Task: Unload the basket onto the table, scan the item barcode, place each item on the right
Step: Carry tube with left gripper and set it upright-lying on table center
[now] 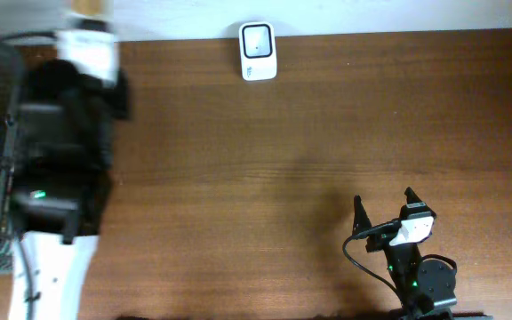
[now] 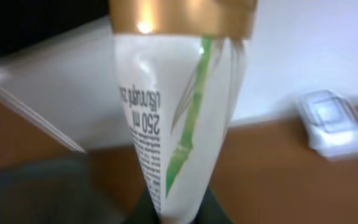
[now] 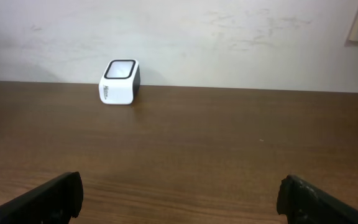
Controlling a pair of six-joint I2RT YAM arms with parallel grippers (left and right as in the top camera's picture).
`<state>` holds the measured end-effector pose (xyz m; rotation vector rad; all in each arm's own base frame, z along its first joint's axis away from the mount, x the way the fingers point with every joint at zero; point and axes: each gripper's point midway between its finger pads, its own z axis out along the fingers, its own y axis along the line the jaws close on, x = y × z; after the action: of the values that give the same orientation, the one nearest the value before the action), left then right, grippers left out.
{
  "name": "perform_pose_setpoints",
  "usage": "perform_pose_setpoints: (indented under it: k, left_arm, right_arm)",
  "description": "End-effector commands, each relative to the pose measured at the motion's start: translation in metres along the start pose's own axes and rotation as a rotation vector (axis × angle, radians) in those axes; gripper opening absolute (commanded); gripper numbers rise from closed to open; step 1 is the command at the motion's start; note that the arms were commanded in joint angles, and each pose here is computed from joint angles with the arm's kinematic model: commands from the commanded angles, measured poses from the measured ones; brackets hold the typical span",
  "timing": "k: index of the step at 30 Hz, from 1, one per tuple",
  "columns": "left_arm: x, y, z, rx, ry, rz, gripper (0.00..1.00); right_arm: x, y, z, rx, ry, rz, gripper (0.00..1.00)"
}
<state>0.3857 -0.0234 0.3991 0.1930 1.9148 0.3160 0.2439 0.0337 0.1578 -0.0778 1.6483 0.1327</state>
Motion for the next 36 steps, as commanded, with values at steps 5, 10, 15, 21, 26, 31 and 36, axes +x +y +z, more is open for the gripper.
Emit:
perform_pose_setpoints:
  k: [5, 10, 15, 21, 26, 31, 36]
  left_arm:
    - [0.085, -0.174, 0.038, 0.295, 0.373, -0.064, 0.00]
    - [0.156, -0.251, 0.065, 0.268, 0.618, -0.238, 0.00]
    - [0.209, -0.288, 0.084, 0.207, 0.720, -0.224, 0.00]
    - [0.237, -0.317, 0.097, 0.219, 0.778, -0.301, 0.13]
    - [0.228, -0.334, 0.097, 0.303, 0.769, -0.348, 0.89]
    - [0.202, -0.339, 0.103, 0.397, 0.678, -0.274, 0.99]
    - [0.077, -0.253, 0.089, 0.366, 0.424, -0.202, 0.99]
  right_arm:
    - [0.004, -0.001, 0.000, 0.003, 0.007, -0.007, 0.98]
    - [0.004, -0.001, 0.000, 0.003, 0.007, -0.007, 0.98]
    - [0.004, -0.001, 0.000, 0.003, 0.007, -0.007, 0.98]
    - [0.004, -0.001, 0.000, 0.003, 0.007, -0.007, 0.98]
    - [0.004, -0.001, 0.000, 0.003, 0.007, -0.007, 0.98]
    - [0.004, -0.001, 0.000, 0.003, 0.007, -0.007, 0.98]
    - [0.004, -0.001, 0.000, 0.003, 0.007, -0.007, 0.98]
